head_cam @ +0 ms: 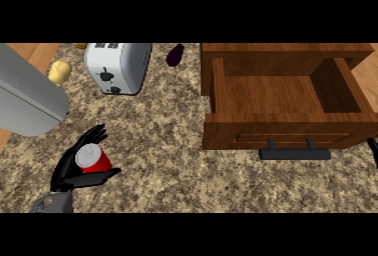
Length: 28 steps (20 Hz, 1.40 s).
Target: Pick up the can, place it into the drawer and close the drawer
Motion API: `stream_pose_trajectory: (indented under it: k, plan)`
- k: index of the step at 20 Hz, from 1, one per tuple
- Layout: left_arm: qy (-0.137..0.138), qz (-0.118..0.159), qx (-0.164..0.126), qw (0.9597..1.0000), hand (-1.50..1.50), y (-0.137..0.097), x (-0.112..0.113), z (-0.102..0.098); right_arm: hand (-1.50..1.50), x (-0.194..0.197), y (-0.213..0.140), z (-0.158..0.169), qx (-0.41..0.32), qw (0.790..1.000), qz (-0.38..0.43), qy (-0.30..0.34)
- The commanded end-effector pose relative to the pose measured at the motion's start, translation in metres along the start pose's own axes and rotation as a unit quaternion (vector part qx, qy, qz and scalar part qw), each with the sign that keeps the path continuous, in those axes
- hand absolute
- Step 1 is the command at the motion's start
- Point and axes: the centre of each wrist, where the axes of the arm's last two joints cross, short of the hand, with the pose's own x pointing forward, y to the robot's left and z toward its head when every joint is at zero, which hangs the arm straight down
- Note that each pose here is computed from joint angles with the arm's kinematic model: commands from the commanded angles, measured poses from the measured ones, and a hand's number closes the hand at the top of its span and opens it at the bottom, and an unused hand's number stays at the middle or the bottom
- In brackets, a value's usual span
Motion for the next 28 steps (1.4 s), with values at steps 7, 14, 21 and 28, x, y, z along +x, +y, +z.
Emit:
stream_pose_trajectory:
  k: [7, 14, 21, 28]
  plan:
    - [-0.008, 0.052, -0.038, 0.9979, 1.50, -0.017, 0.022, -0.023, -1.50, -0.005, 0.004, -0.002, 0.004, 1.000, -0.006, -0.002]
    - [-0.020, 0.040, 0.100, 0.9940, 1.50, -0.016, 0.022, -0.031, -1.50, -0.006, -0.006, 0.004, -0.001, 1.000, -0.009, -0.005]
    - [-0.064, 0.052, 0.092, 0.9923, 1.50, -0.049, 0.051, -0.059, -1.50, 0.014, 0.012, 0.001, -0.006, 1.000, -0.015, -0.004]
    - [-0.078, 0.038, 0.040, 0.9954, 1.50, -0.079, 0.099, -0.067, -1.50, 0.017, 0.000, 0.010, -0.011, 1.000, -0.010, -0.013]
